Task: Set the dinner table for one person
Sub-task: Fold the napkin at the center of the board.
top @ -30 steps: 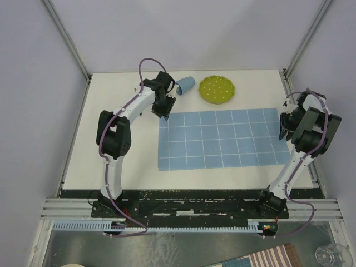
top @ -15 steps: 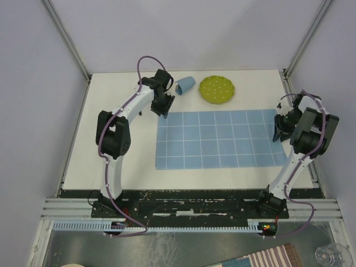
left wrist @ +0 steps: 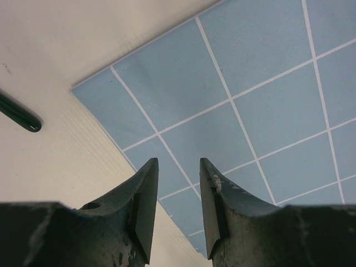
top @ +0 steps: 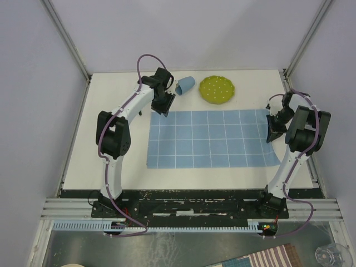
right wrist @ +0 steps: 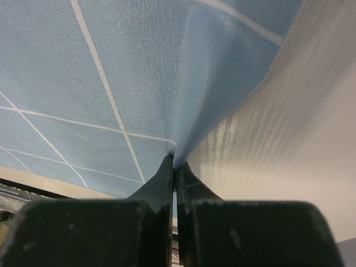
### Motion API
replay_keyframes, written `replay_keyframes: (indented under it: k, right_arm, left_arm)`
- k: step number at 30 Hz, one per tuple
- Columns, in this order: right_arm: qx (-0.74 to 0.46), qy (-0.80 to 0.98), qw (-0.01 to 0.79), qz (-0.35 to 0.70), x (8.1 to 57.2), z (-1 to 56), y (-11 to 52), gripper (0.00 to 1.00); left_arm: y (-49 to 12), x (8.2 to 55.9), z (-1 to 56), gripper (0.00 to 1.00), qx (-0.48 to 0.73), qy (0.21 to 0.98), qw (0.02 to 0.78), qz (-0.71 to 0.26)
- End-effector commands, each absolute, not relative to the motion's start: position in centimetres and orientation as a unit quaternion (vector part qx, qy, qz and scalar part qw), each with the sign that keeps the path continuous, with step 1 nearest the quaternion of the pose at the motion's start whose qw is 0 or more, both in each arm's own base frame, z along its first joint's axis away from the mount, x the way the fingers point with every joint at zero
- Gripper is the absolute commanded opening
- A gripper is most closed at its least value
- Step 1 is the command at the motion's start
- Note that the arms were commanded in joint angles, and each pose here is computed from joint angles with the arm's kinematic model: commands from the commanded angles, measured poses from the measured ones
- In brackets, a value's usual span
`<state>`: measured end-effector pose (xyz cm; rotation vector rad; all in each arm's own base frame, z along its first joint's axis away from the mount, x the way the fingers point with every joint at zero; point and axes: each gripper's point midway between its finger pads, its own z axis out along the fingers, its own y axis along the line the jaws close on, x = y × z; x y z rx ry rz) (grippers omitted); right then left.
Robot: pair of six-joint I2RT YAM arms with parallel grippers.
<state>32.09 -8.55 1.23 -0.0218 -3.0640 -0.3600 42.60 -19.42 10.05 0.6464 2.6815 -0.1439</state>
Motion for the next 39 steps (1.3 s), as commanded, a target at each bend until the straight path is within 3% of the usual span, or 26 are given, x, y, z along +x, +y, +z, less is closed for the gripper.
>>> replay_keyframes:
  k: [1,14,27,39]
  right_arm:
    - [-0.003,-0.993,-0.030,-0.114,34.6,3.9,-8.6,0.02]
    - [0.085,-0.987,-0.071,-0.113,34.8,12.6,-6.3,0.02]
    - [0.206,-0.961,-0.012,-0.186,33.0,13.0,-0.6,0.02]
    - [0.257,-0.939,-0.001,-0.228,36.1,12.0,4.4,0.02]
  left_arm:
    - [-19.7,43.4,12.6,0.42,0.251,0.941,0.220,-0.062]
    - [-20.5,43.4,11.6,0.41,0.250,0.942,0.207,-0.084]
    - [-21.3,43.4,11.3,0.41,0.250,0.942,0.202,-0.101]
    - [-21.3,42.9,11.1,0.41,0.250,0.942,0.195,-0.107]
